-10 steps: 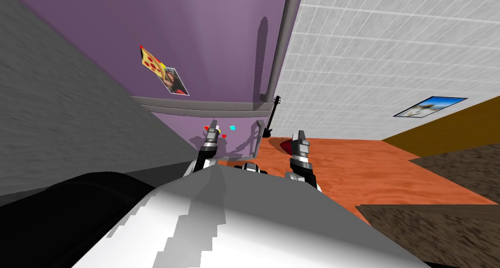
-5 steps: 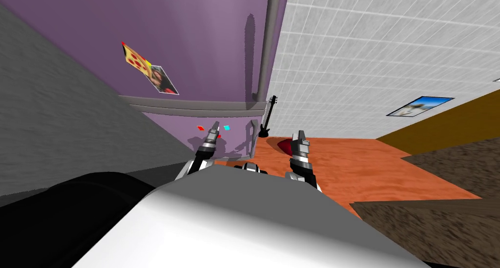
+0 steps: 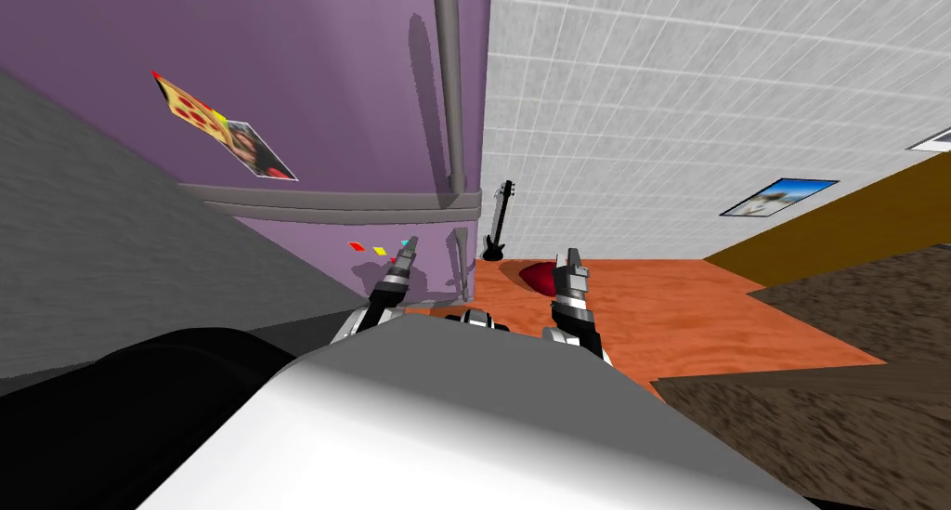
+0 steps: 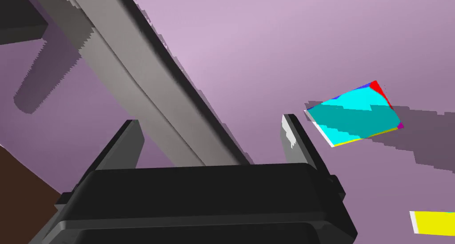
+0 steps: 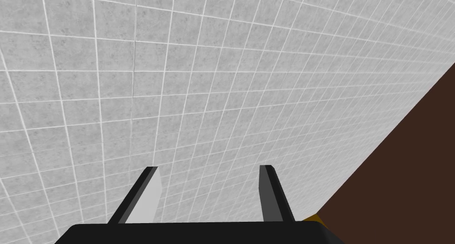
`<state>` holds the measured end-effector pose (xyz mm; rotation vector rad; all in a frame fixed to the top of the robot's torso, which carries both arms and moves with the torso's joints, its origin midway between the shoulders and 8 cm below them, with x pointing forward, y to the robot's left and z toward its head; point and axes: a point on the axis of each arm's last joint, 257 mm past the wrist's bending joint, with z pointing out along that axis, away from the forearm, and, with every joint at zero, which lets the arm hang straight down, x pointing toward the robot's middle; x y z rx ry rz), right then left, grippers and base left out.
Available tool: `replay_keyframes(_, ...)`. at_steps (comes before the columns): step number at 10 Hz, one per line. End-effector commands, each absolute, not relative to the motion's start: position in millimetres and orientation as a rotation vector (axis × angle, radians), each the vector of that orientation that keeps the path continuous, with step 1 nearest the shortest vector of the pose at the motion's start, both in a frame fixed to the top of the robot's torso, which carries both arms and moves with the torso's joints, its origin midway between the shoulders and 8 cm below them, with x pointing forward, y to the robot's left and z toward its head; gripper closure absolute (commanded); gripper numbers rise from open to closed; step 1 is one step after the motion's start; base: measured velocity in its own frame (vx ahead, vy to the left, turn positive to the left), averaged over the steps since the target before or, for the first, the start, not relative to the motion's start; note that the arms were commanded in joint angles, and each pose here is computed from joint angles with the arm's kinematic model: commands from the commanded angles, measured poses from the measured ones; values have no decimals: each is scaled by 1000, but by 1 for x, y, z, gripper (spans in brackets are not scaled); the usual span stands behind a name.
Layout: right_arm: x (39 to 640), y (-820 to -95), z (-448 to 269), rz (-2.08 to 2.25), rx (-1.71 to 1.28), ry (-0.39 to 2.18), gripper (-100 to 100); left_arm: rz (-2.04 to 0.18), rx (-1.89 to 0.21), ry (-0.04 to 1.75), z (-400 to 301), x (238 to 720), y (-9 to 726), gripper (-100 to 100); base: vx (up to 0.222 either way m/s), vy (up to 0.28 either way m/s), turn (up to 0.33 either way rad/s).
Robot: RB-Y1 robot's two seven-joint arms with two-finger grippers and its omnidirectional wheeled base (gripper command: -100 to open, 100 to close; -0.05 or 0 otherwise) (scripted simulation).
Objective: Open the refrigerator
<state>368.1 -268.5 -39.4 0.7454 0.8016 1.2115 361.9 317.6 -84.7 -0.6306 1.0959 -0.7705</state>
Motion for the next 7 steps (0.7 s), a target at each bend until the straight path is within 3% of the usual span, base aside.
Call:
replay_keyframes(1,368,-268,-39,1212,745,802,0,-689,-630,1160,-100,361,326,-100,40,-172,-40)
replay_keyframes(7,368,-268,-39,1212,745,802,0,-498,-546,1339,-131,353,341,-100,46,-188,-41)
